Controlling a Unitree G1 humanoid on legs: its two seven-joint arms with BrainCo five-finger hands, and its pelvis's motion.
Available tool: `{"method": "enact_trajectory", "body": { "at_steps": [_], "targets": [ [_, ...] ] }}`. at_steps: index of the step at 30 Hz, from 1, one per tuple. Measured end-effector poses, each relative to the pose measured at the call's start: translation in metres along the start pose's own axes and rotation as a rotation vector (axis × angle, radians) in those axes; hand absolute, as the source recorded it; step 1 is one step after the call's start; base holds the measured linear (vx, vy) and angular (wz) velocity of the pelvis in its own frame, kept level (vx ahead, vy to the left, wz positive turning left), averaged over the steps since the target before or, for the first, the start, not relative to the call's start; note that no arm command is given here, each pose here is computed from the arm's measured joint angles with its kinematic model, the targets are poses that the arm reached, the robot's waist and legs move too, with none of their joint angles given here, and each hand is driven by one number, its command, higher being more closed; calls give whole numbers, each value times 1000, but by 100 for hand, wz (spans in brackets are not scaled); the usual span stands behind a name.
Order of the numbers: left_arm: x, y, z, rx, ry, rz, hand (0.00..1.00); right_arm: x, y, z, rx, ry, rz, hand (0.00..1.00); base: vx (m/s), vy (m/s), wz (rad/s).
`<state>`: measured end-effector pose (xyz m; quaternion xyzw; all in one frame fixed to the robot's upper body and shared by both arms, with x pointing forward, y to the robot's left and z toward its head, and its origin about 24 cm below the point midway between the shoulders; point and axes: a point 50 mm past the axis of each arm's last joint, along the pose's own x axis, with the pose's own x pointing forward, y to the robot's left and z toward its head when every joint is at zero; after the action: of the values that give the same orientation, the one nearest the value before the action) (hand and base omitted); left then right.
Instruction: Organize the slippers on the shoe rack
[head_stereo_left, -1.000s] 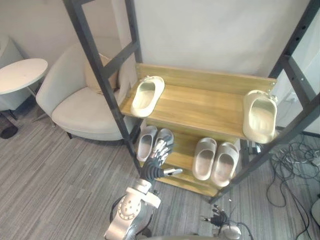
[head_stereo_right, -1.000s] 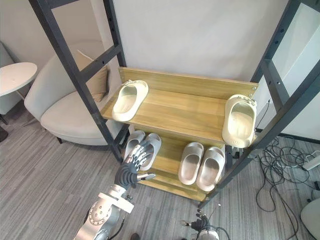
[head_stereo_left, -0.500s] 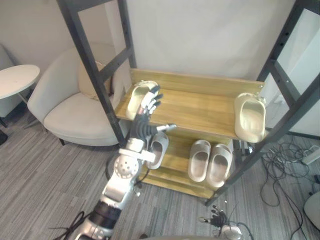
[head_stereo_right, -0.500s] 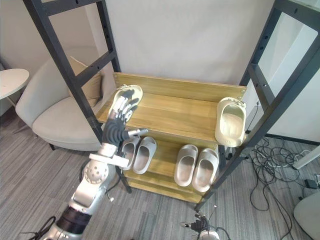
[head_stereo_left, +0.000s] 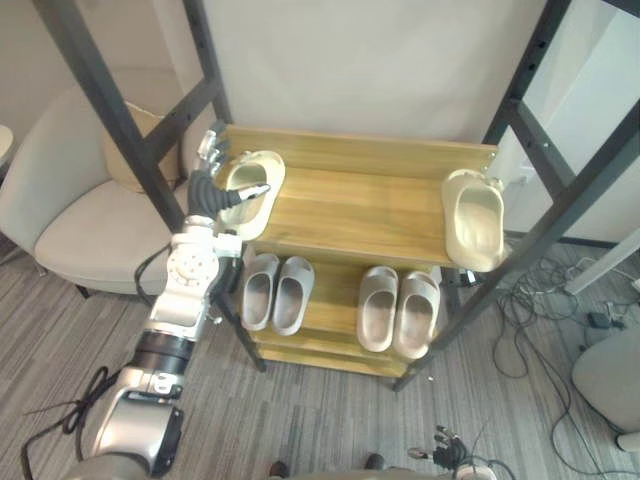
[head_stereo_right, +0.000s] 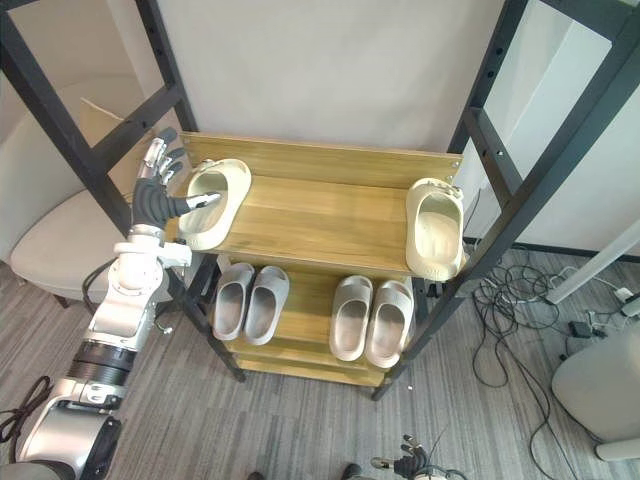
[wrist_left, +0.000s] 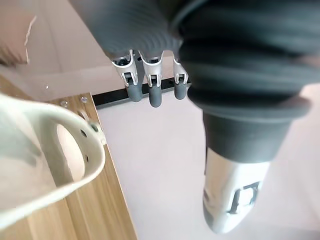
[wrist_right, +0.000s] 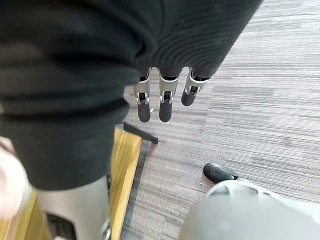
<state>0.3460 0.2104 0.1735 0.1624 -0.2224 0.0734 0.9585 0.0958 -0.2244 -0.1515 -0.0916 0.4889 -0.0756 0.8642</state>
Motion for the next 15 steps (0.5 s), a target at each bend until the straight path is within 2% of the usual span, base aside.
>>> {"method": "enact_trajectory", "body": {
  "at_steps": [7,15],
  "targets": [
    [17,15,3,70,15,31,0,-1,-1,-3,14,12,-2,0,3,4,-5],
    [28,35,2,239,38,44,0,-1,-3,-4,52,14,-1,0,-9,8,-5]
  ]
}}
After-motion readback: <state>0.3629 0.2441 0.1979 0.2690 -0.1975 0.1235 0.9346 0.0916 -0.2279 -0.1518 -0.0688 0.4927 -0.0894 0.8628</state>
